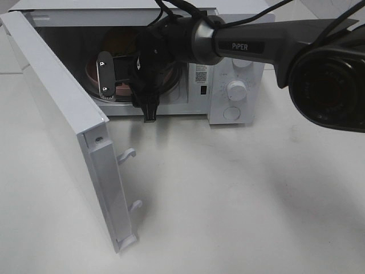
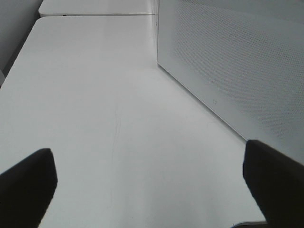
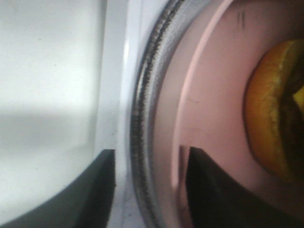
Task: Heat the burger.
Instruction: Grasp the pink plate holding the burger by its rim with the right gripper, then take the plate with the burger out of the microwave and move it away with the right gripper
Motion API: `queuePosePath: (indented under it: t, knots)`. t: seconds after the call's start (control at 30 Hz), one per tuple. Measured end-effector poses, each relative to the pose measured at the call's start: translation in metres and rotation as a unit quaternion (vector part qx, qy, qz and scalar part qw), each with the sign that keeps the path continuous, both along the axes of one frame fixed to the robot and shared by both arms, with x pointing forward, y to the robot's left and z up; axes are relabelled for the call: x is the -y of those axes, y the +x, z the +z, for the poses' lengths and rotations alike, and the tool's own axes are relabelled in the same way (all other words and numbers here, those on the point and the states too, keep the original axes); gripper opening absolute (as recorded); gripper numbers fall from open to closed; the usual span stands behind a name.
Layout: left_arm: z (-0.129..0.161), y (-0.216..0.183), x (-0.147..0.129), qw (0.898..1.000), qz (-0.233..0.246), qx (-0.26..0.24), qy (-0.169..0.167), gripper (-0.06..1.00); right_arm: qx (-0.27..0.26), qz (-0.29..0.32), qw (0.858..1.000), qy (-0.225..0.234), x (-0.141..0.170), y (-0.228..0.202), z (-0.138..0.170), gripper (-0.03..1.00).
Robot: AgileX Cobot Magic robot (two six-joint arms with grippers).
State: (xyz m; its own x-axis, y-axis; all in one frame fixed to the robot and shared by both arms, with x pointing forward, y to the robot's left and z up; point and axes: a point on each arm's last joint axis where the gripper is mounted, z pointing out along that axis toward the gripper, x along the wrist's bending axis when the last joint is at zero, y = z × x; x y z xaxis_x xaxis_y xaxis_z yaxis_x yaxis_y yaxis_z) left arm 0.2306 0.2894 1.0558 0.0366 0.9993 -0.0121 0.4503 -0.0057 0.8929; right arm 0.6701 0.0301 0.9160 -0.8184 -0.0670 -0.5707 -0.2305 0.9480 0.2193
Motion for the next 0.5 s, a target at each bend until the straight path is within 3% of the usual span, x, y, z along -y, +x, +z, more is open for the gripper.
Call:
queuePosePath:
  t: [0.03,0.07,0.1,0.13,0.17,0.2,0.5]
  knots:
    - [0.0,0.0,0.0,1.0,0.0,0.0,0.0,0.99,-0.005,0.0,1.0,0.0,-0.0007,-0.0013,-0.0005,0.38]
    - [0.0,0.0,0.0,1.0,0.0,0.0,0.0,0.99,-0.005,0.0,1.0,0.0,-0.0007,-0.0013,-0.0005,0.38]
    - [0.0,0.0,0.0,1.0,0.0,0.0,0.0,0.99,-0.004,0.001,1.0,0.0,-0.0019,-0.0017,-0.0001,0.21]
    - [0.0,0.0,0.0,1.0,0.0,0.0,0.0,0.99,-0.004,0.001,1.0,0.0,-0.0019,-0.0017,-0.0001,0.21]
    - [0.0001,0.0,0.0,1.0,0.0,0.0,0.0,0.99,-0.008,0.002,1.0,-0.003,-0.0022,-0.0028,-0.0007,0.11]
    - [0.0001,0.0,0.0,1.0,0.0,0.0,0.0,0.99,-0.008,0.003,1.0,-0.005,-0.002,-0.0029,-0.0008,0.09]
    - [0.0001,0.0,0.0,1.0,0.0,0.0,0.0,0.99,0.0,0.0,1.0,-0.001,0.0012,0.0012,0.0004,0.08]
